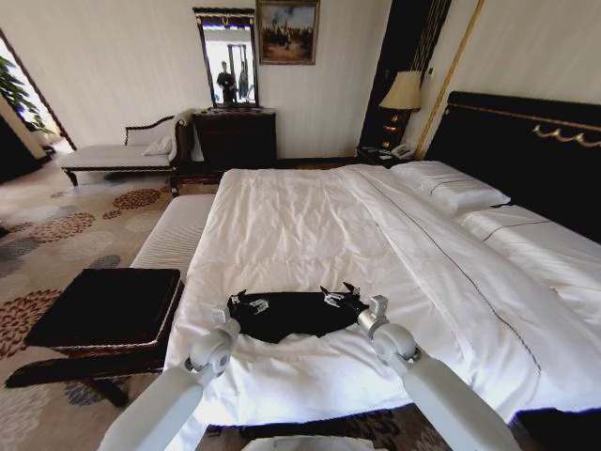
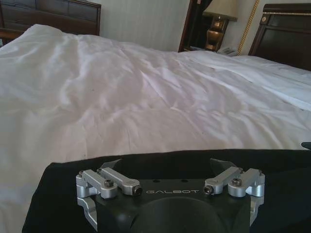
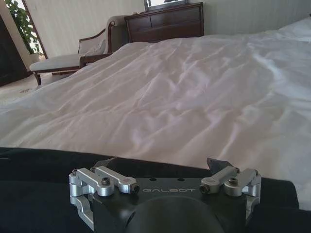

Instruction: Fold the clothes on the bed and place them into the basket.

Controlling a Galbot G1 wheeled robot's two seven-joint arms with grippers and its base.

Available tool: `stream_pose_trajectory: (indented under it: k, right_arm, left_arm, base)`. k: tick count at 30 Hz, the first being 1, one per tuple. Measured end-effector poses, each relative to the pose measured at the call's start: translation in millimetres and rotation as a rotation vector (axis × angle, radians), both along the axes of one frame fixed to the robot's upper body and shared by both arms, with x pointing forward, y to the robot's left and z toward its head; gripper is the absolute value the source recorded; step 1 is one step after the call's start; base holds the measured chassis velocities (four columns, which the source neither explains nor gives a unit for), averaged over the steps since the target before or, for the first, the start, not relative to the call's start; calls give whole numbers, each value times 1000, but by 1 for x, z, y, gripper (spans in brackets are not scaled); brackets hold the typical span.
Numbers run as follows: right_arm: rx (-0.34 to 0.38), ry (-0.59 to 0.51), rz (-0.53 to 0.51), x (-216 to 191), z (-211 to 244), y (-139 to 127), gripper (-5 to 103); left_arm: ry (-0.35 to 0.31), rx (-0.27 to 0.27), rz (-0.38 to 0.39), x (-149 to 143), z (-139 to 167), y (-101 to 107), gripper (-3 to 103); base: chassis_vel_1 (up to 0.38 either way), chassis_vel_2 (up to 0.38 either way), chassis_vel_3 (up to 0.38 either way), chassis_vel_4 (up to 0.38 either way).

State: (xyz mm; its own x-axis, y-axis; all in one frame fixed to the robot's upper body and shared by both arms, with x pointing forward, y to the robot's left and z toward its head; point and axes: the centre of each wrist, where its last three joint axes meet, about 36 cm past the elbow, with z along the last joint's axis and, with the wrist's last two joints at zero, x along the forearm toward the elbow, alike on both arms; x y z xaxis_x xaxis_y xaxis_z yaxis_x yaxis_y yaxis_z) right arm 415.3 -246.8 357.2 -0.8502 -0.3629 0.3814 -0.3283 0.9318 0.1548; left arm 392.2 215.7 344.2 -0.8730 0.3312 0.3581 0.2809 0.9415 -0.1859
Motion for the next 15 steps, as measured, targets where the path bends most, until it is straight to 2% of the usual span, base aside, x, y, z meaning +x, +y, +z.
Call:
stream_pose_trajectory:
  k: [3,9,15]
  right_arm:
    - [-39,40,35,-21,-15,2,100]
    - [-43,69,82,-57,-17,9,100]
    - [-82,91,105,-101,-23,5,100]
  left_arm:
    - [10,21,-14,-16,-6,2,100]
    - [19,26,-22,-39,-4,10,100]
    - [41,45,-17,-72,-5,25,100]
  base:
    - [0,0,0,0]
    - [0,0,0,0]
    - [0,0,0,0]
